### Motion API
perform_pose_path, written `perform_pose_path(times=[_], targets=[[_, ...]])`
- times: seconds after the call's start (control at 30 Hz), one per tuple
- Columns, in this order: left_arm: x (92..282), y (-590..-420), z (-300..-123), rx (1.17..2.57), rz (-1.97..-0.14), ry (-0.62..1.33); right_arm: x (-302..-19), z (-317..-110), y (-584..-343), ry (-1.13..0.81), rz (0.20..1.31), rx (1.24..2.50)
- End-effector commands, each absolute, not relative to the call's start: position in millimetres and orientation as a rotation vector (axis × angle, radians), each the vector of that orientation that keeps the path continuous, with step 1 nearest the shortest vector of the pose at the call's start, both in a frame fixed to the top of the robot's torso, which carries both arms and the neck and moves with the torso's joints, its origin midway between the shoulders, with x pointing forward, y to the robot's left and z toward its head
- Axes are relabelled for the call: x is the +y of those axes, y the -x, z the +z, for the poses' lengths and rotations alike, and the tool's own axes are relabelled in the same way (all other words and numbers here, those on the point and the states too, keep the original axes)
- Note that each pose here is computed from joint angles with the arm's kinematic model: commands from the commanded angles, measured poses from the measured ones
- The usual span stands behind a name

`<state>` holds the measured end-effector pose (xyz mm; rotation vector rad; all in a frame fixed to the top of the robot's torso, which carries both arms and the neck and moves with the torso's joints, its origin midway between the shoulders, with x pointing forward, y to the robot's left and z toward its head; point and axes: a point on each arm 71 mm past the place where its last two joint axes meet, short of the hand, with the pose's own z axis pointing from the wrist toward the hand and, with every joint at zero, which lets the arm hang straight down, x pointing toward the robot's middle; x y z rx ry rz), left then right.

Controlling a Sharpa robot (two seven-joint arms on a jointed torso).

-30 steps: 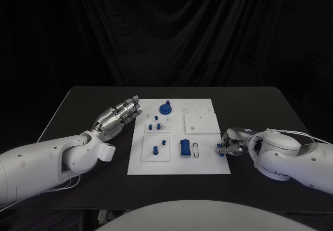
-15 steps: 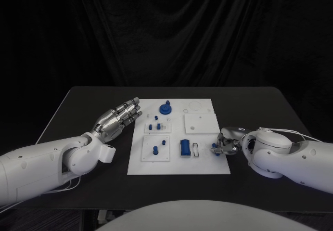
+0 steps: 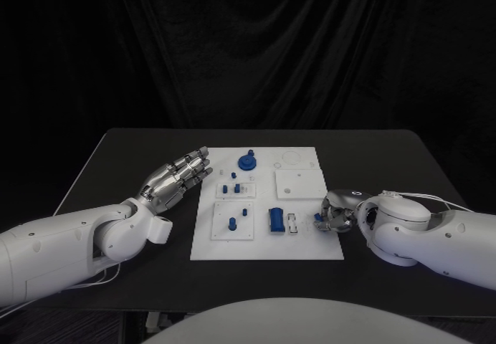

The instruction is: Assemble the parts on the task board

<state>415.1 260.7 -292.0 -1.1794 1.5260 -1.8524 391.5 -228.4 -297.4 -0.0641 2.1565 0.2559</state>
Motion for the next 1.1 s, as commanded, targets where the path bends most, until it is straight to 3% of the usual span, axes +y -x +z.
perform_pose_path(times=[0.03, 0.6, 1.1], targets=[[259.6, -413.9, -291.9, 1.523, -1.873, 1.182, -230, -305, -384, 0.002, 0.308, 2.175], [260.0, -413.4, -293.1, 1.525, -1.867, 1.186, -224, -290, -374, -0.448, 0.602, 2.217], [259.1, -413.8, -293.6, 1.528, -1.868, 1.186, -211, -293, -379, -0.445, 0.634, 2.246]])
